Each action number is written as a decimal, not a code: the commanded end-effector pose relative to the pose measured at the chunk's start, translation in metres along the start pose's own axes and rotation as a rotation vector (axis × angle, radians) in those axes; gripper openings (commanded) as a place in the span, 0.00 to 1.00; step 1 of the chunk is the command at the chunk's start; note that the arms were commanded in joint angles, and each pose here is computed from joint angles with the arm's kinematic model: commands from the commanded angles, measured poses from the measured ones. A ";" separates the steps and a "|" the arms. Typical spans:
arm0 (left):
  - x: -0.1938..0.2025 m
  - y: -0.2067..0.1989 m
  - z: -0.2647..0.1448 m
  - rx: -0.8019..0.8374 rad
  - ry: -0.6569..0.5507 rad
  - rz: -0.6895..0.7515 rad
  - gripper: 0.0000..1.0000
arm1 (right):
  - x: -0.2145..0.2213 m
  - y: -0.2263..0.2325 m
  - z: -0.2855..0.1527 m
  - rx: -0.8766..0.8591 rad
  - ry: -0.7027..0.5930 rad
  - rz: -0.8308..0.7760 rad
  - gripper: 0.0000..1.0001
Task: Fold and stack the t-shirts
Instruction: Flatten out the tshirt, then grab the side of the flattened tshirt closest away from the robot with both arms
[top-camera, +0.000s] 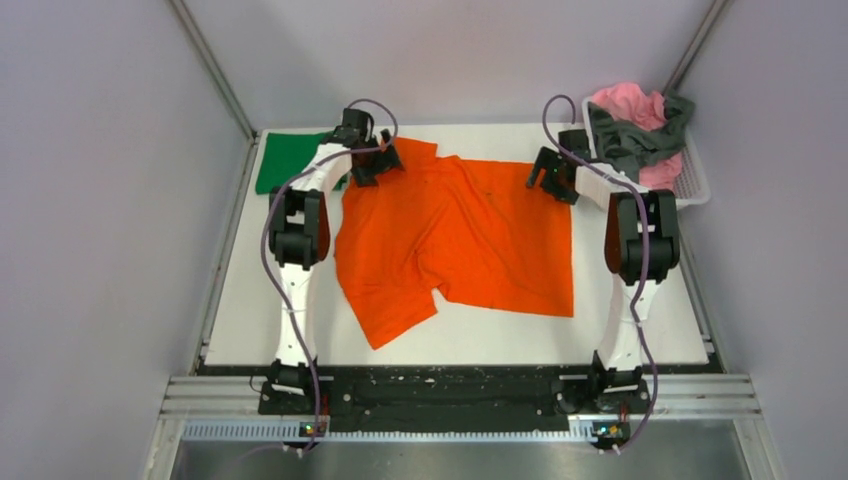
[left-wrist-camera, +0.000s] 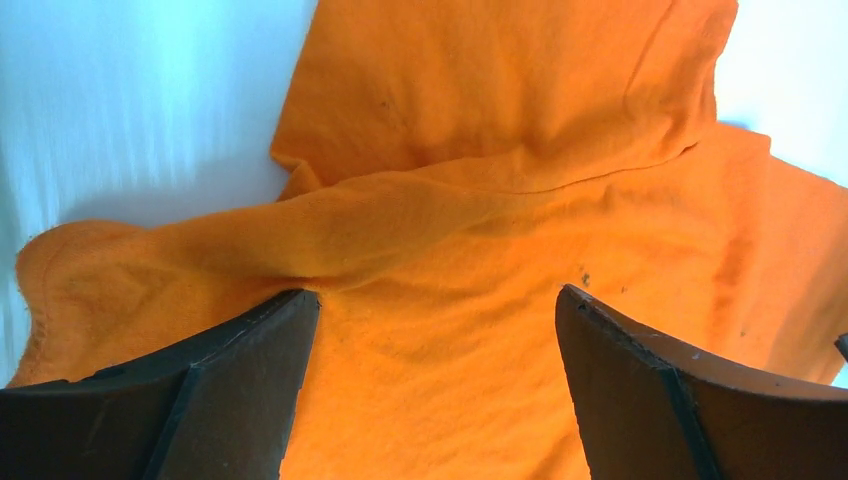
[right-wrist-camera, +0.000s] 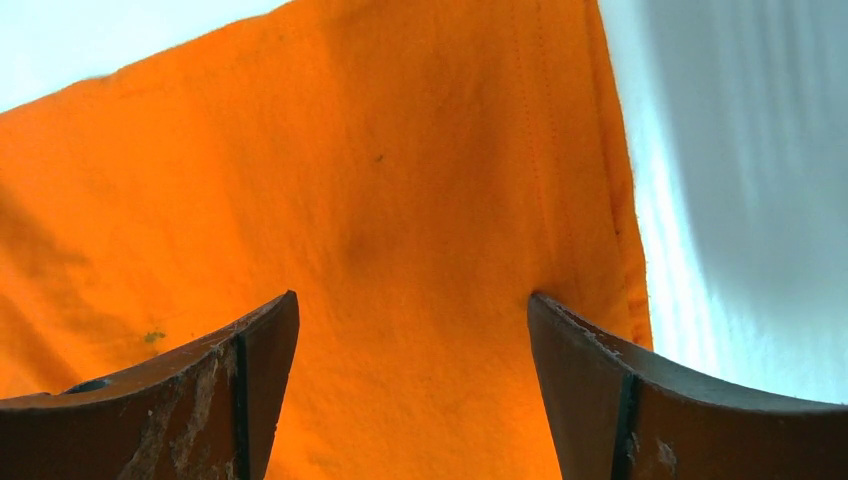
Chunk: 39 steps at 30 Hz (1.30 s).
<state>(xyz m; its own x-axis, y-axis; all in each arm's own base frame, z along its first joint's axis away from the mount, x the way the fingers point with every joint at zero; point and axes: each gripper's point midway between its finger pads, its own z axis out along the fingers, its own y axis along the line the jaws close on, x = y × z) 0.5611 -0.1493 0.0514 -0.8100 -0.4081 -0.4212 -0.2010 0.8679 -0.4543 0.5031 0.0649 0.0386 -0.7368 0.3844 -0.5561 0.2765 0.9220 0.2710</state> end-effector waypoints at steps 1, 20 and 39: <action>-0.006 0.013 0.032 -0.021 0.033 0.079 0.94 | 0.005 -0.040 0.023 0.115 0.067 0.027 0.84; 0.039 -0.044 -0.143 0.100 -0.075 0.210 0.98 | -0.031 0.009 -0.099 -0.010 -0.133 -0.096 0.86; 0.291 0.137 -0.224 -0.351 0.268 -0.096 0.98 | 0.092 -0.044 -0.174 0.086 -0.151 0.005 0.91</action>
<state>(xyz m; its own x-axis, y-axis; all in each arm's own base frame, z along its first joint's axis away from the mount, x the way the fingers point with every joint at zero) 0.1921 -0.0812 0.0420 -0.9054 -0.3866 -0.1753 -0.3606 0.9184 -0.1628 0.3192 0.0679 0.0878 -0.7233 0.3562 -0.5916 0.2898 0.9342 0.2081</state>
